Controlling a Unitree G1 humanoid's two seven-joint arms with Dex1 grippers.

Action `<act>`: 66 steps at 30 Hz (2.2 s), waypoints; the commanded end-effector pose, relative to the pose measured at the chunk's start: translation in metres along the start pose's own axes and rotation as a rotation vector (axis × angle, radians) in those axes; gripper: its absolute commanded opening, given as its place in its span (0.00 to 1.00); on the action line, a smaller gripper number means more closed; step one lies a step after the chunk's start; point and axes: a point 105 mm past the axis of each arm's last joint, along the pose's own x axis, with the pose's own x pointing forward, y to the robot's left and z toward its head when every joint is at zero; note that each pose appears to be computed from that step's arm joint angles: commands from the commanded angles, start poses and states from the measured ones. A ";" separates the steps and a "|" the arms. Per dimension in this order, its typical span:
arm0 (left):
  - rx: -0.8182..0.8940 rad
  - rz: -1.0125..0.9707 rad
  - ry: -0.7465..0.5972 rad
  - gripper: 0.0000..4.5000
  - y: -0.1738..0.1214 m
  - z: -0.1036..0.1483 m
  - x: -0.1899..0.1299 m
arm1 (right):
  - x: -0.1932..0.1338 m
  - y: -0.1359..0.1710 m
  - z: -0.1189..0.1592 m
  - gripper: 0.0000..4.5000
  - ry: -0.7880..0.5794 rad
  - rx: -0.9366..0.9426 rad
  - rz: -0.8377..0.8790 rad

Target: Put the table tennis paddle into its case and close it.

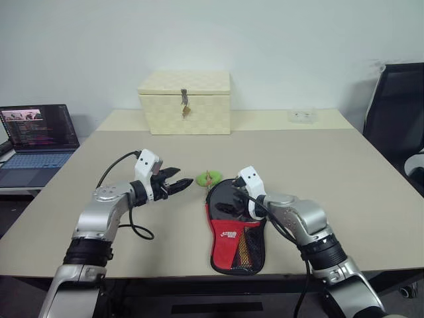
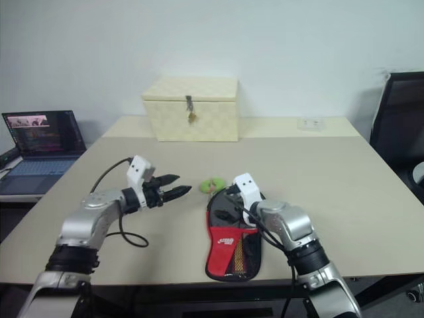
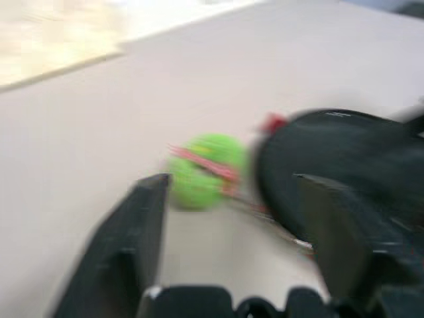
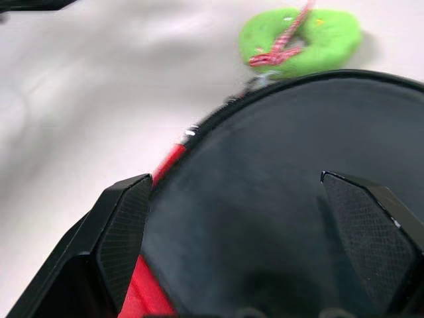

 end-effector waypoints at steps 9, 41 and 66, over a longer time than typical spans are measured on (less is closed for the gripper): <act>-0.080 -0.030 0.171 0.99 -0.002 -0.017 0.059 | -0.005 0.006 0.008 1.00 -0.049 -0.001 -0.024; -0.101 0.132 0.269 0.00 0.000 -0.044 0.069 | 0.002 -0.021 -0.032 1.00 0.073 -0.093 -0.164; 0.530 -0.002 0.120 0.00 -0.094 0.054 0.153 | -0.033 0.019 -0.113 1.00 0.325 -0.127 -0.048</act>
